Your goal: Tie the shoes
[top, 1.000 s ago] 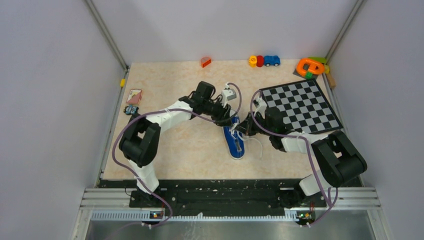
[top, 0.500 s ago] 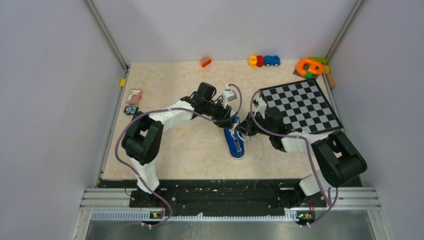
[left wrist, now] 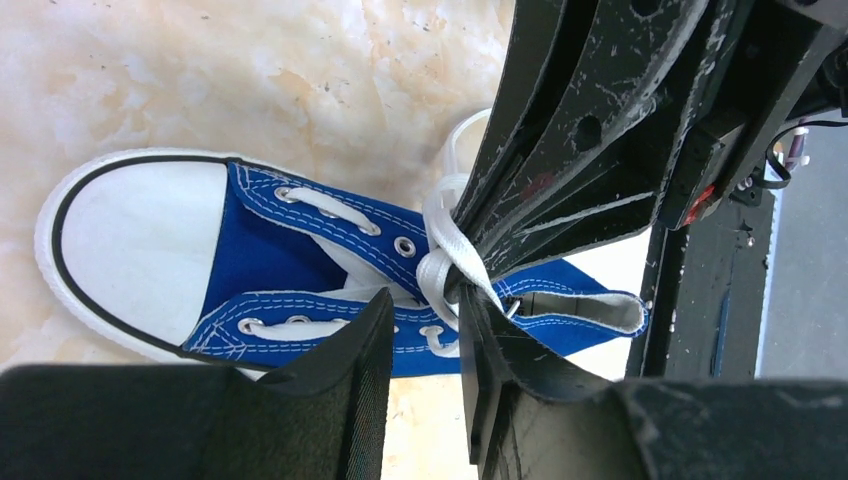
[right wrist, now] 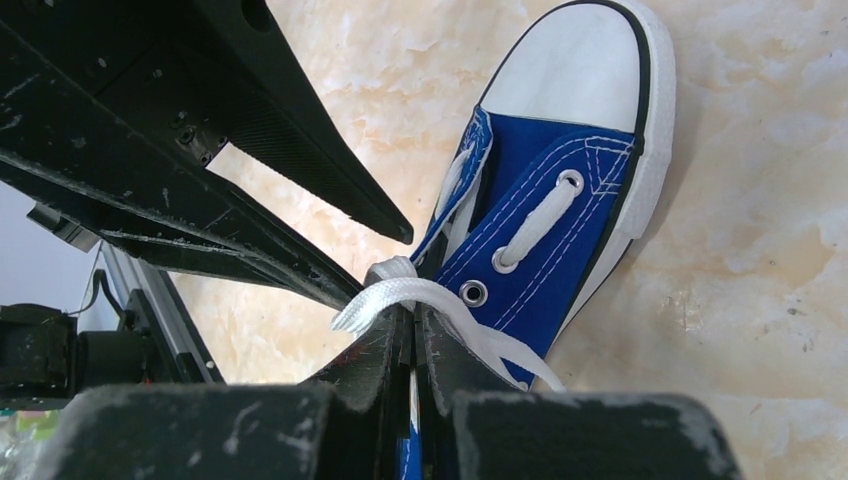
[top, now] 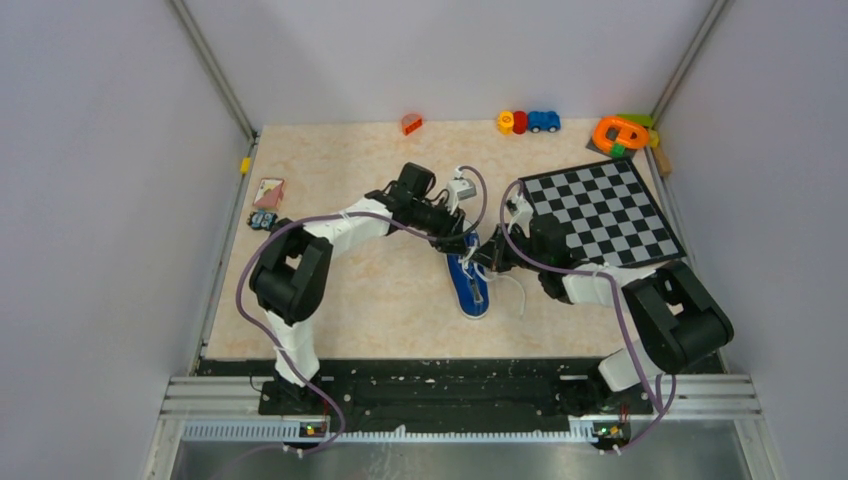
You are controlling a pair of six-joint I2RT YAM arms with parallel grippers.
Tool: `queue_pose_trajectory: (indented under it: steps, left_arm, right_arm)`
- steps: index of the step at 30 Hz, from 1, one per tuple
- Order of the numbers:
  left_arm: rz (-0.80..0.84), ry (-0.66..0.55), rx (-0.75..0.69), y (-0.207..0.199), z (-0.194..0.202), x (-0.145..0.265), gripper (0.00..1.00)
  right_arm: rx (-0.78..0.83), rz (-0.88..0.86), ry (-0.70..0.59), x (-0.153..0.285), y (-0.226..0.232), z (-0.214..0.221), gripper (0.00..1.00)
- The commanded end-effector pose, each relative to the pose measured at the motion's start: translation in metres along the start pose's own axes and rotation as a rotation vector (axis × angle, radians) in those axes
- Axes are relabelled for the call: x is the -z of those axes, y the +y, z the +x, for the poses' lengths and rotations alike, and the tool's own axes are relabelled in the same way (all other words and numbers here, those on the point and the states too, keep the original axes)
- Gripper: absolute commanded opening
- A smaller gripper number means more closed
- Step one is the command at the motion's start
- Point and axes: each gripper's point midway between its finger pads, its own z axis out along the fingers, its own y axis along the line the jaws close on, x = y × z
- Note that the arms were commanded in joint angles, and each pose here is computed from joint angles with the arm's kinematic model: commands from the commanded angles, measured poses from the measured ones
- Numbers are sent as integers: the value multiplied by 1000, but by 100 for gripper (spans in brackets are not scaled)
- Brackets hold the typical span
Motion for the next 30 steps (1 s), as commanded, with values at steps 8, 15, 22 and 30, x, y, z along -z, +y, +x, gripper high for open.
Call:
queue_pose_trajectory:
  steps: [8, 15, 22, 30]
  left_arm:
    - [95, -12, -13, -12, -14, -5, 0]
    - [15, -25, -42, -8, -18, 11, 0]
    - [-139, -62, -63, -2, -35, 33, 0]
    - [-235, -103, -54, 1, -46, 48, 0]
  right_arm:
    - [47, -53, -31, -4, 15, -15, 0]
    - [58, -21, -34, 3, 14, -17, 10]
    - [128, 80, -38, 31, 10, -21, 16]
    - [153, 177, -73, 60, 0, -24, 31]
